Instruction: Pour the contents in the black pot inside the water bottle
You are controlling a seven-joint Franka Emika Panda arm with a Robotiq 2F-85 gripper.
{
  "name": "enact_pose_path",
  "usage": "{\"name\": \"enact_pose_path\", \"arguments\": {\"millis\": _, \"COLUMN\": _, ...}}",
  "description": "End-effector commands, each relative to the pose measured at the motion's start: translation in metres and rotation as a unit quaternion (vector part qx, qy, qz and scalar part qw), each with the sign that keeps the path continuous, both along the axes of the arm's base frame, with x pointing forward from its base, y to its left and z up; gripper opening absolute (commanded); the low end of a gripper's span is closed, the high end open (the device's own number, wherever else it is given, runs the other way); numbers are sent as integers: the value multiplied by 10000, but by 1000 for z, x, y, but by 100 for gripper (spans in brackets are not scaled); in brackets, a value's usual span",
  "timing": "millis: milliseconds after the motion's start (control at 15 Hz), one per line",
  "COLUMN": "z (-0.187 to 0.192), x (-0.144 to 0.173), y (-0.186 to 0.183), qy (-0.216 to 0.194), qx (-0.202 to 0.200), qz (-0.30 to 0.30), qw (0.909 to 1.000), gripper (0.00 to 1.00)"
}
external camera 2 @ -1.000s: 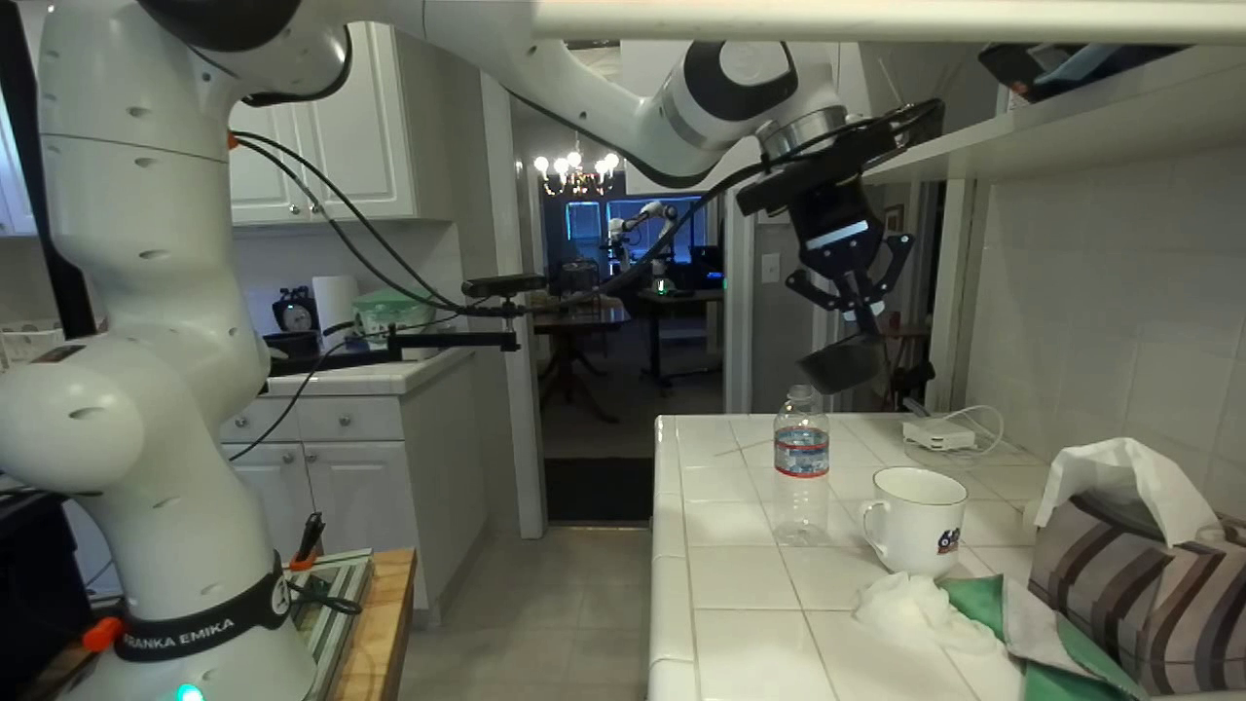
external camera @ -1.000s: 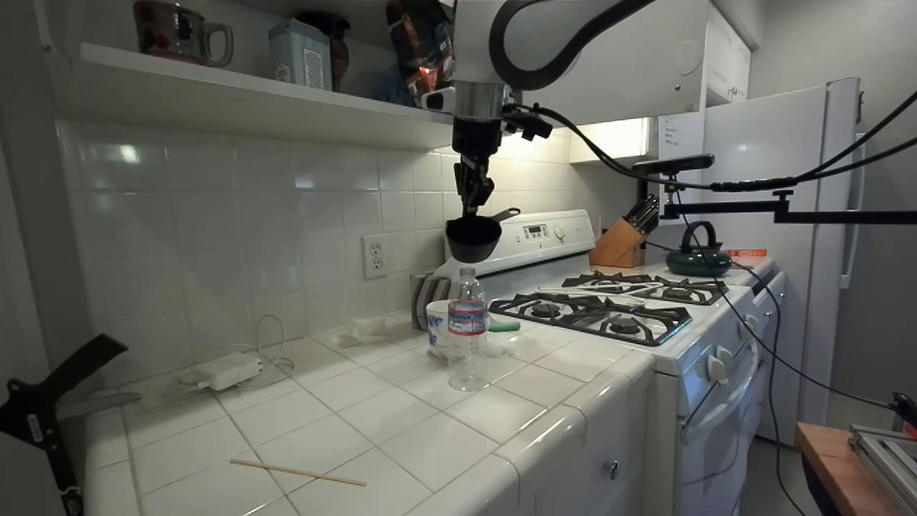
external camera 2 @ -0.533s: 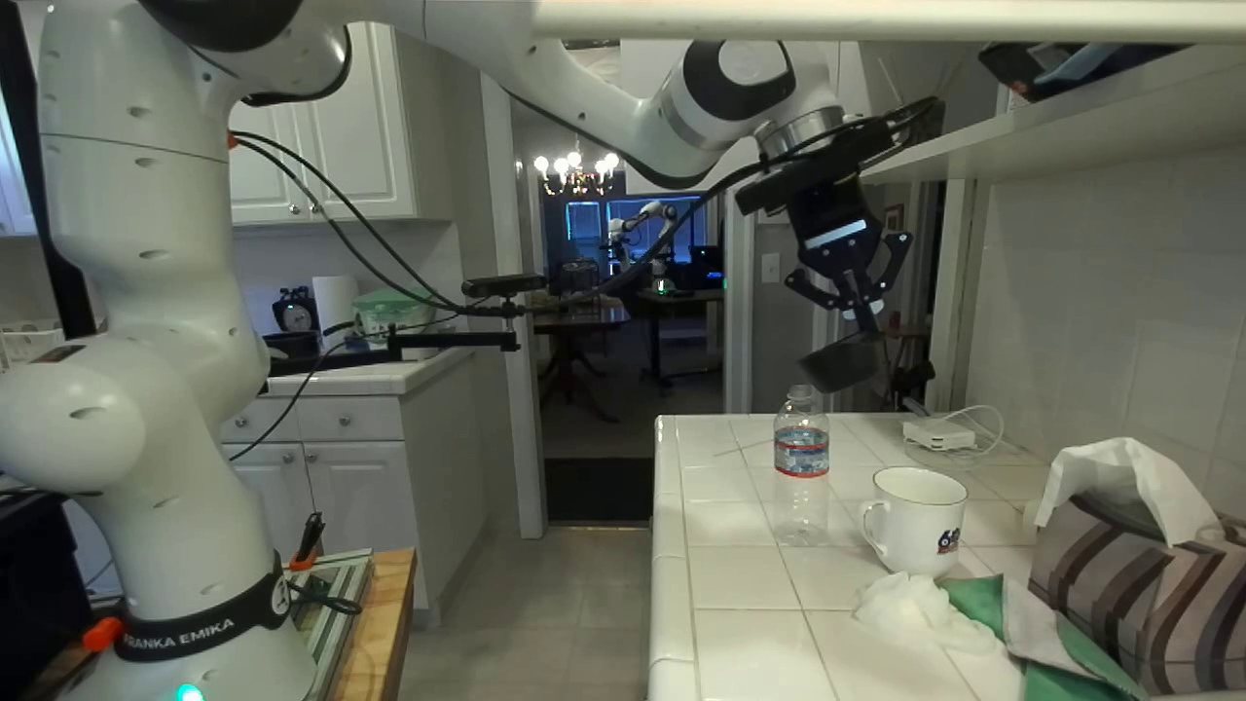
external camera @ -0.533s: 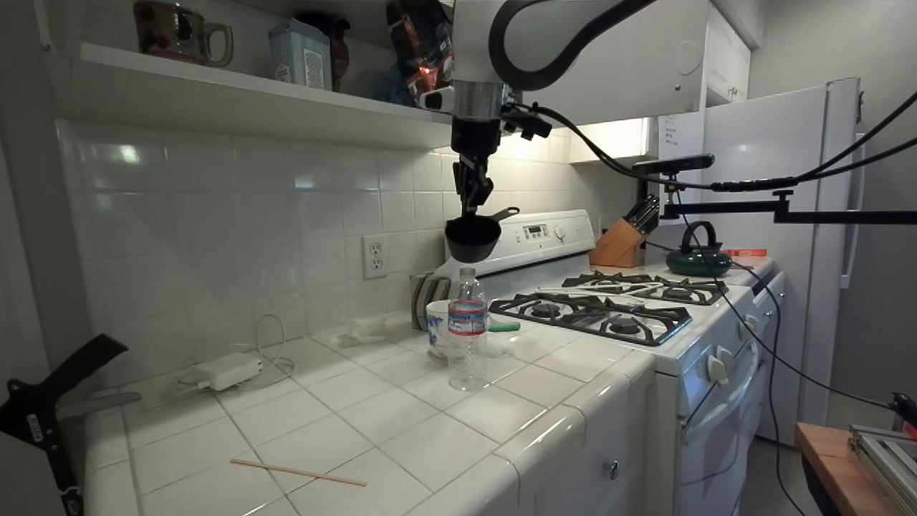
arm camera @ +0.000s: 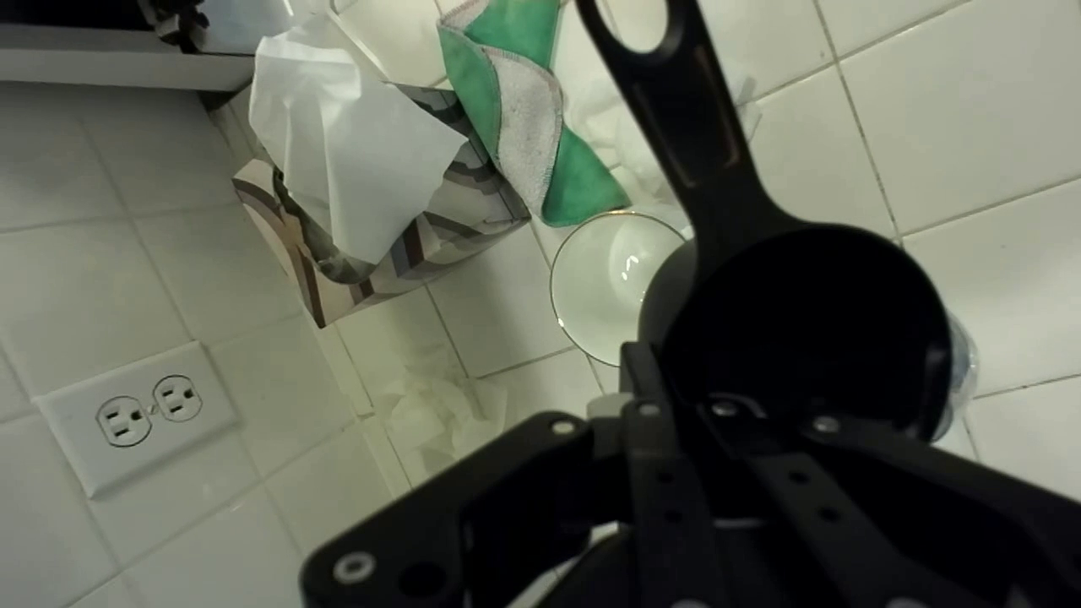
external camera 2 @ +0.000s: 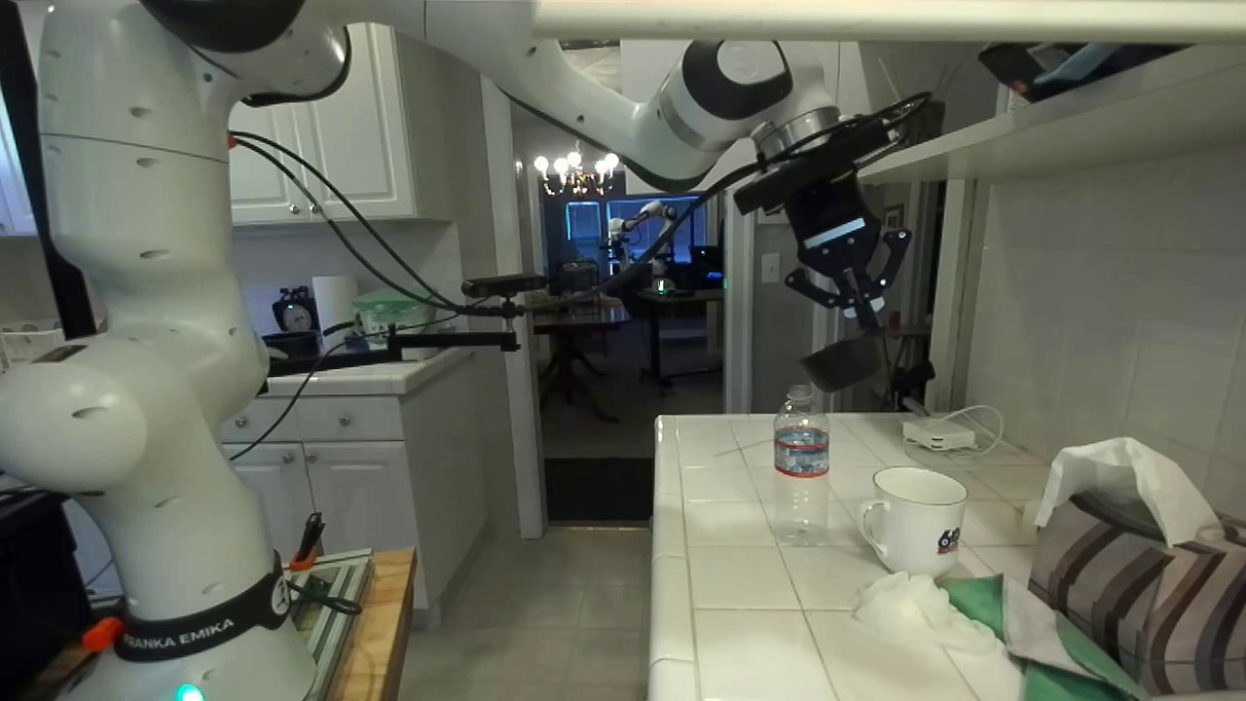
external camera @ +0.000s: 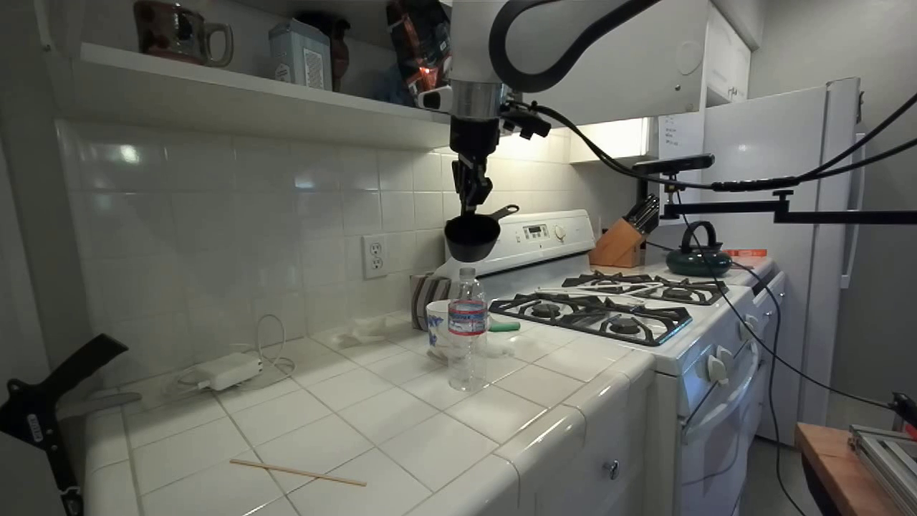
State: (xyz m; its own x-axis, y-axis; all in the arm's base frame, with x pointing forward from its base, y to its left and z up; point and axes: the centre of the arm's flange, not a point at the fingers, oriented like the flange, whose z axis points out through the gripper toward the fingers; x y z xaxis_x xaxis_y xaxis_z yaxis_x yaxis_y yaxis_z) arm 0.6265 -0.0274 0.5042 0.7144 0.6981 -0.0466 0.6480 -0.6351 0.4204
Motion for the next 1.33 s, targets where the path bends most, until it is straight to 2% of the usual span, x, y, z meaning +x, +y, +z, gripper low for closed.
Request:
{"name": "enact_pose_path", "arguments": {"millis": 0, "z": 1, "x": -14, "y": 6, "qy": -154, "qx": -184, "qz": -13, "qw": 9997, "gripper": 1}}
{"name": "enact_pose_path", "arguments": {"millis": 1267, "z": -3, "x": -17, "y": 22, "qy": -162, "qx": -430, "qz": 103, "qw": 9989, "gripper": 1}}
